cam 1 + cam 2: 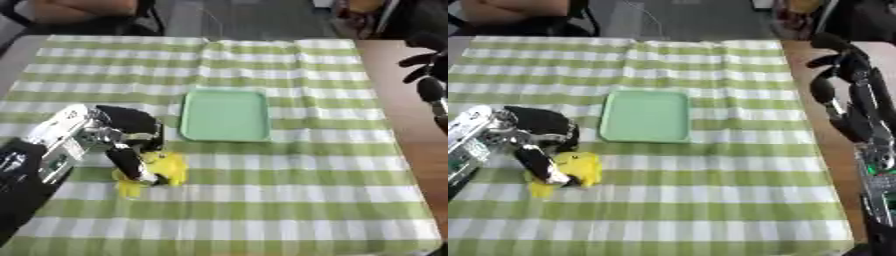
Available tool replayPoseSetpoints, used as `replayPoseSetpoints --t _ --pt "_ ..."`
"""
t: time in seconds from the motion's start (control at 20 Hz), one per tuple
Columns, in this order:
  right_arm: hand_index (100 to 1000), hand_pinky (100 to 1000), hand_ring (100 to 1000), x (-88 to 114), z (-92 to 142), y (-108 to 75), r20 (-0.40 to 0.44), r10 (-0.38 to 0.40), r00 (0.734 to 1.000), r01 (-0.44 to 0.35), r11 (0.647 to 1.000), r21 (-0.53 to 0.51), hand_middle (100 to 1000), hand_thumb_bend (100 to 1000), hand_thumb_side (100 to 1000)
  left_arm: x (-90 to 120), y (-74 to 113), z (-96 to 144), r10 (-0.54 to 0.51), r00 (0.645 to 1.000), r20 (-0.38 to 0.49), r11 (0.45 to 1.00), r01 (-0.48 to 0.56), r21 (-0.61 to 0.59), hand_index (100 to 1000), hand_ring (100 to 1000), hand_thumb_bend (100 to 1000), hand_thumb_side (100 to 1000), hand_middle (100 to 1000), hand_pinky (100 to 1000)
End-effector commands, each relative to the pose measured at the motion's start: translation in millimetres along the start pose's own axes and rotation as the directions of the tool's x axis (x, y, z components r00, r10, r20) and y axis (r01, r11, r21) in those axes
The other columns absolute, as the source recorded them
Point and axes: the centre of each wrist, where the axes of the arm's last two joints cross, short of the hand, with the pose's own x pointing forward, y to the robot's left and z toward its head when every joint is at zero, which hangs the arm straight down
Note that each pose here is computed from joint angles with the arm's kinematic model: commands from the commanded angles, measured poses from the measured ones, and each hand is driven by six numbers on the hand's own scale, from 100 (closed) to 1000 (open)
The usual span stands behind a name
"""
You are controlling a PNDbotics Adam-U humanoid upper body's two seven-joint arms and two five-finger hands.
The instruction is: Pick up objects on the table and place them in the box.
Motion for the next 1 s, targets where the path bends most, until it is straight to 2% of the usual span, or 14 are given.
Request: replayPoseSetpoints --t 0.05,0.85,0.95,1.0 --pt "925 512 671 4.0 -6.5 -6.6 0.026 0.009 1.000 -0.008 1.000 -0.016 797 692 973 -3.2 12.0 4.3 -0.041 0.999 -0.026 0.997 0.042 0.062 365 154 100 847 229 311" --pt "925 512 671 4.1 -6.8 -6.5 0.026 0.010 1.000 -0.010 1.000 -0.016 797 693 973 -5.4 11.6 4.9 -0.056 0.998 -0.038 0.995 0.058 0.077 356 140 100 839 213 315" --pt "925 512 671 3.9 -6.5 -6.7 0.025 0.011 1.000 -0.010 1.000 -0.017 797 692 974 -6.6 15.3 7.3 -0.055 0.997 -0.049 0.995 0.059 0.084 372 114 100 631 188 307" --pt "925 512 671 3.7 -6.3 -6.8 0.024 0.011 1.000 -0.011 1.000 -0.018 797 692 974 -7.1 19.7 9.5 -0.061 0.996 -0.059 0.993 0.066 0.096 345 100 100 539 161 285"
